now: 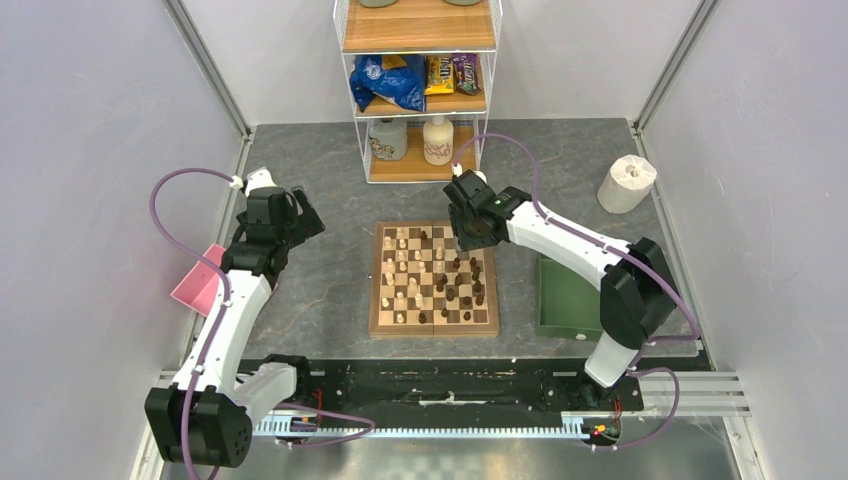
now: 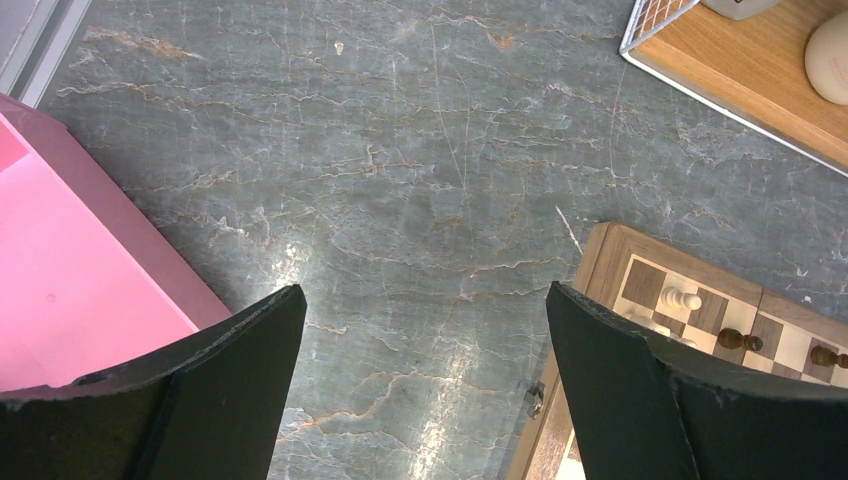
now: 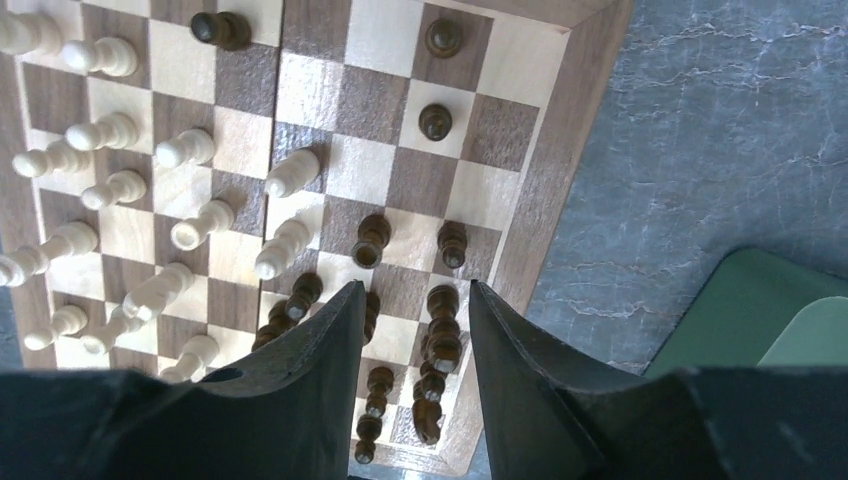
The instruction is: Set up the chess pieces on the board
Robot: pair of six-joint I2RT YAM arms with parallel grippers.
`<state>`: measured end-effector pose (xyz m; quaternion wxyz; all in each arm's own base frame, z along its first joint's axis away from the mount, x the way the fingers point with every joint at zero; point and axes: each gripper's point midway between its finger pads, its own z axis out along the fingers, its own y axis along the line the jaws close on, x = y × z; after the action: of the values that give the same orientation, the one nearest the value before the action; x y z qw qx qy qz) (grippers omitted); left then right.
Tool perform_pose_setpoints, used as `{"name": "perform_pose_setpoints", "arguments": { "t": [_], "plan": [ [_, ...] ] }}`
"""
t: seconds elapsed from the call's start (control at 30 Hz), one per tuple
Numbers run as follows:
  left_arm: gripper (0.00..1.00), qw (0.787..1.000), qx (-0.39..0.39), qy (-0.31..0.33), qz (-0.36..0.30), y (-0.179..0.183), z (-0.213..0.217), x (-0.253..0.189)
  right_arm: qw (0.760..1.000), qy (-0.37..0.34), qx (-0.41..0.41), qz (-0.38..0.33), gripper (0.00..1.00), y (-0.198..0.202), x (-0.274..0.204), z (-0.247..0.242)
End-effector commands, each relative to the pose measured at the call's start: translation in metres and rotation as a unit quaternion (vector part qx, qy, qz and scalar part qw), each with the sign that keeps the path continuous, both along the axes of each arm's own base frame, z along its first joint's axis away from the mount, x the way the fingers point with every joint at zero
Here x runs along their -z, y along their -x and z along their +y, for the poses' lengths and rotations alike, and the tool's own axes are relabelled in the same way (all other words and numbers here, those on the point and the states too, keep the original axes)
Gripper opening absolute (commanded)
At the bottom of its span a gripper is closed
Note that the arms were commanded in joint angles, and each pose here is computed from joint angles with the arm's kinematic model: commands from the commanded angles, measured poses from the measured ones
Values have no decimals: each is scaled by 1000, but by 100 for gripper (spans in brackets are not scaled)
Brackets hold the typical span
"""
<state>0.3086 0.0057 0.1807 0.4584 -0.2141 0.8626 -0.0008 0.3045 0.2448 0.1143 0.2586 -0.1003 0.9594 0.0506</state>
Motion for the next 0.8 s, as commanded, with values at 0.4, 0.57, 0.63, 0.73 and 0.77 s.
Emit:
{"name": "perform_pose_setpoints", "arguments": {
  "t": [0.4,0.57,0.63,0.73,0.77],
  "plan": [
    [98,1000,7,-1,-24,-9,-2,-11,999,2,9,53,44,-15,39,-7],
    [98,1000,7,-2,-22,-9,-1,-10,998,7,9,65,40,-15,48,-7],
    [98,1000,7,-2,-22,-9,-1,-9,998,8,9,68,39,-14,51,-8],
    [98,1000,7,-2,-22,-9,-1,-9,998,10,10,69,33,-15,53,-8],
    [98,1000,7,-2,-22,-9,-1,-9,998,11,8,67,30,-15,53,-8]
  ]
}}
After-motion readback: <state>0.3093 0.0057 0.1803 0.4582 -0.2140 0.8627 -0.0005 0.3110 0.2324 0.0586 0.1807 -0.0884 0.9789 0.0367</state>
